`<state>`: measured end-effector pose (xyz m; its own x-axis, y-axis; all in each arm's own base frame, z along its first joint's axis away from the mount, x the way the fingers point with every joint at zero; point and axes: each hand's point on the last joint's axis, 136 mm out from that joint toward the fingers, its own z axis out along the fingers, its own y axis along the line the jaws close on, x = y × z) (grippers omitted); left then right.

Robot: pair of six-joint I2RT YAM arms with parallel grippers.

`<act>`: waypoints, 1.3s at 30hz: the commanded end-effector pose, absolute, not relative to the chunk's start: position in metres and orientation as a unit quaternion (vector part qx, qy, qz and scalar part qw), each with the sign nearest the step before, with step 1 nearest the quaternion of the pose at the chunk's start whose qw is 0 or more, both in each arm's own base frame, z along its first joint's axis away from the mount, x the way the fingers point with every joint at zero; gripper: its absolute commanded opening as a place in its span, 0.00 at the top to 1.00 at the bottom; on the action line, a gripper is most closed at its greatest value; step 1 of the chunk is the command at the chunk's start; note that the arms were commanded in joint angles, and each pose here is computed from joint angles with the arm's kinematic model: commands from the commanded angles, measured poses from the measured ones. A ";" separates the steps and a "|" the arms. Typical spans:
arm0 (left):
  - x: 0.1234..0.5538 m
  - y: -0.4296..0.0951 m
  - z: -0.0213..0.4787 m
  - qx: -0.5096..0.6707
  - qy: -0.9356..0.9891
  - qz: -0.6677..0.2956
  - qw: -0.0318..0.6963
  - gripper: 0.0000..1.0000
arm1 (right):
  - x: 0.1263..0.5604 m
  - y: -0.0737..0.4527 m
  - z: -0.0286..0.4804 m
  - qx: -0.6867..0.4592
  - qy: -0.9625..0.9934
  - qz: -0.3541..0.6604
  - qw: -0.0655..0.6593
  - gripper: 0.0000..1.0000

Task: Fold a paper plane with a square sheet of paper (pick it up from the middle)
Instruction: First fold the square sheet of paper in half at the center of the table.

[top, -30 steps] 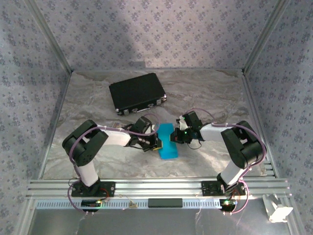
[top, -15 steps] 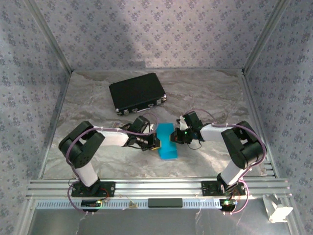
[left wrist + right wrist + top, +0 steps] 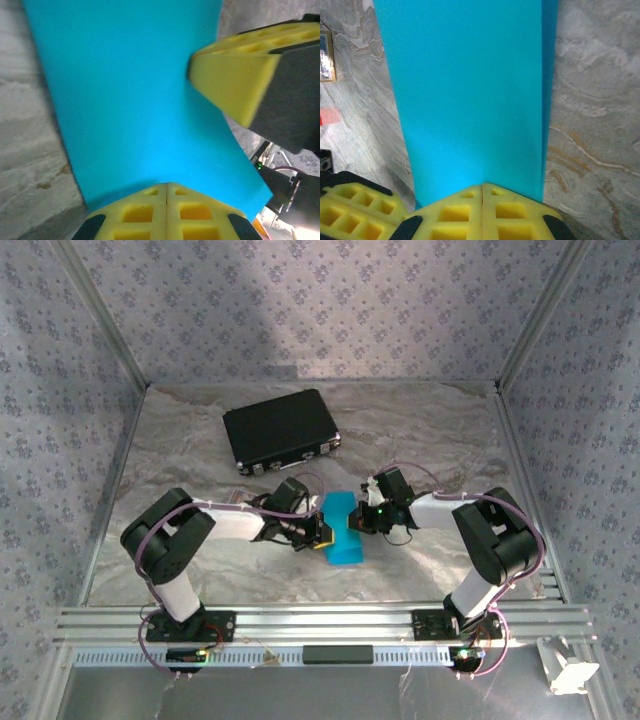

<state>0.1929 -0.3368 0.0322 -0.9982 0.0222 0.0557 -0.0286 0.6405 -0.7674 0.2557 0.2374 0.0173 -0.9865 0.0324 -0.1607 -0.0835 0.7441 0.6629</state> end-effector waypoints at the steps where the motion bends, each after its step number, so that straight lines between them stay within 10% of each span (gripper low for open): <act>1: 0.180 -0.328 0.015 0.004 -0.911 0.410 0.050 1.00 | 0.229 0.206 -0.019 0.025 0.959 0.281 0.033 1.00; 21: 0.186 -0.344 0.066 -0.010 -0.884 0.466 0.029 1.00 | 0.228 0.201 -0.019 0.029 0.958 0.282 0.034 1.00; 39: 0.147 -0.314 -0.008 -0.031 -0.932 0.354 0.075 1.00 | 0.225 0.198 -0.023 0.034 0.959 0.279 0.033 1.00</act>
<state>0.1611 -0.3386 0.0185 -0.9901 0.1102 0.0871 0.0056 0.6505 -0.7595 0.2536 0.2327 0.0169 -0.9843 0.0426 -0.1712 -0.0836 0.7416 0.6656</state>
